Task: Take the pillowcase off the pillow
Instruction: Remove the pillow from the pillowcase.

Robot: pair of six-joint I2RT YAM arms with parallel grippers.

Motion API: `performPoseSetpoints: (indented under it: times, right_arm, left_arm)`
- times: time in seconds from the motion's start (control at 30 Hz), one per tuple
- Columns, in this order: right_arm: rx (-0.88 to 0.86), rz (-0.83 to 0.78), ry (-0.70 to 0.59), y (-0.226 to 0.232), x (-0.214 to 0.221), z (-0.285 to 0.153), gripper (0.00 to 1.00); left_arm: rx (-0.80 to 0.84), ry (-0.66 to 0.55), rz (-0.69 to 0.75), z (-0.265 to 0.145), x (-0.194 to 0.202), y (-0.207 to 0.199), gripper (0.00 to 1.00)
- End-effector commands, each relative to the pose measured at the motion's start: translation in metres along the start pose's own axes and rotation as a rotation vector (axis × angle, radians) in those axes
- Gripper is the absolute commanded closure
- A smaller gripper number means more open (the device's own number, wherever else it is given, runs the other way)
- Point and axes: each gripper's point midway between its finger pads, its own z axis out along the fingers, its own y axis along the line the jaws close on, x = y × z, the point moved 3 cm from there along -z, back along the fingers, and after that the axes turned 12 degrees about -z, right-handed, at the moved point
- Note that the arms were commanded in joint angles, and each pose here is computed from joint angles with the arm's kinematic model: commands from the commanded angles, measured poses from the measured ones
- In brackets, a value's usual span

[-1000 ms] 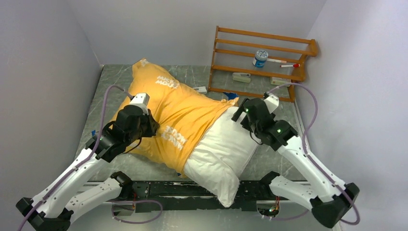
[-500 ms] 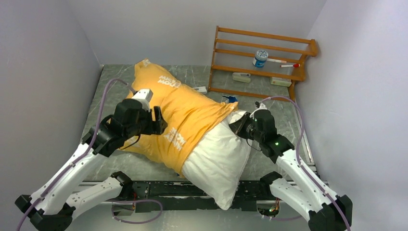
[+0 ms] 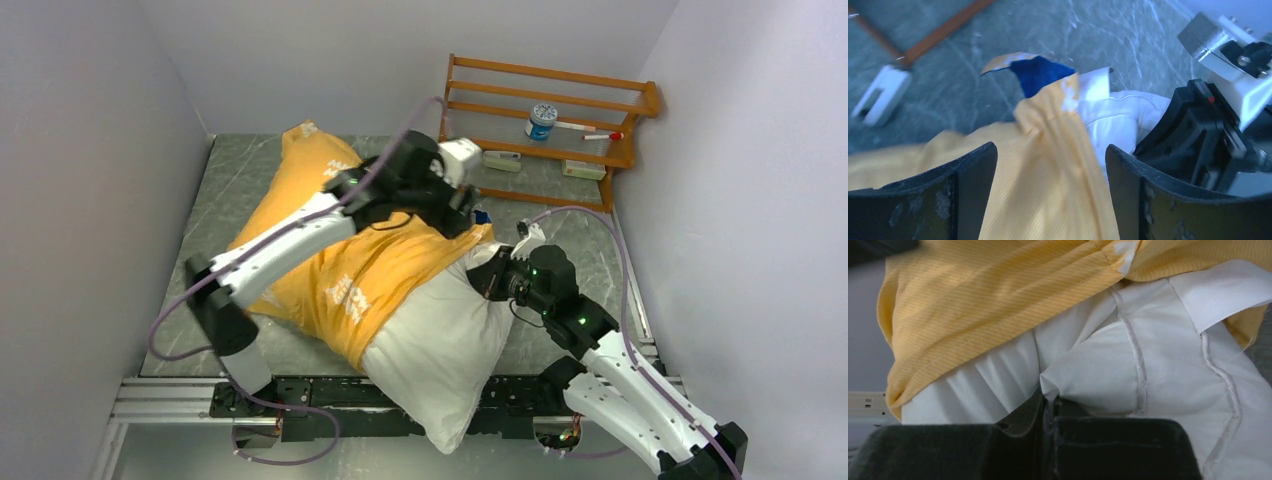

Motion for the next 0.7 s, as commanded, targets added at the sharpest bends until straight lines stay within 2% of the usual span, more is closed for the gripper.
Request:
performPoseSetpoints:
  times: [0.0, 0.07, 0.13, 0.2, 0.27, 0.3, 0.37, 0.4, 0.53, 0.67]
  right_arm:
    - [-0.142, -0.035, 0.088, 0.02, 0.02, -0.005, 1.0]
    - [-0.133, -0.027, 0.09, 0.018, 0.022, -0.006, 1.0]
    - [-0.118, -0.015, 0.08, 0.016, 0.023, -0.008, 1.0]
    - [-0.107, -0.008, 0.063, 0.014, 0.023, -0.011, 1.0]
    - [-0.08, -0.007, 0.039, 0.011, 0.02, -0.014, 1.0]
    - [-0.064, -0.009, 0.025, 0.008, 0.019, -0.016, 1.0]
    - [-0.017, -0.006, 0.01, 0.002, 0.017, -0.018, 1.0]
    - [0.017, 0.001, 0.001, -0.002, 0.015, -0.02, 1.0]
    - [0.22, 0.042, 0.053, -0.027, 0.016, -0.017, 1.0]
    - [0.456, 0.013, 0.115, -0.052, 0.004, -0.009, 1.0]
  left_arm:
    - [0.059, 0.087, 0.15, 0.039, 0.012, -0.02, 0.15]
    - [0.045, 0.152, 0.176, 0.057, 0.024, -0.012, 0.13]
    - [0.052, 0.243, 0.202, 0.071, 0.04, -0.007, 0.16]
    - [0.013, 0.334, 0.204, 0.08, 0.064, 0.005, 0.24]
    - [-0.094, 0.36, 0.193, 0.083, 0.078, 0.025, 0.33]
    - [-0.149, 0.352, 0.186, 0.082, 0.081, 0.034, 0.49]
    - [-0.23, 0.316, 0.174, 0.077, 0.08, 0.046, 0.87]
    - [-0.271, 0.281, 0.138, 0.073, 0.075, 0.05, 0.94]
    - [-0.303, 0.096, 0.067, 0.04, 0.034, 0.047, 0.95]
    - [-0.319, -0.057, -0.038, -0.002, -0.004, 0.057, 0.95]
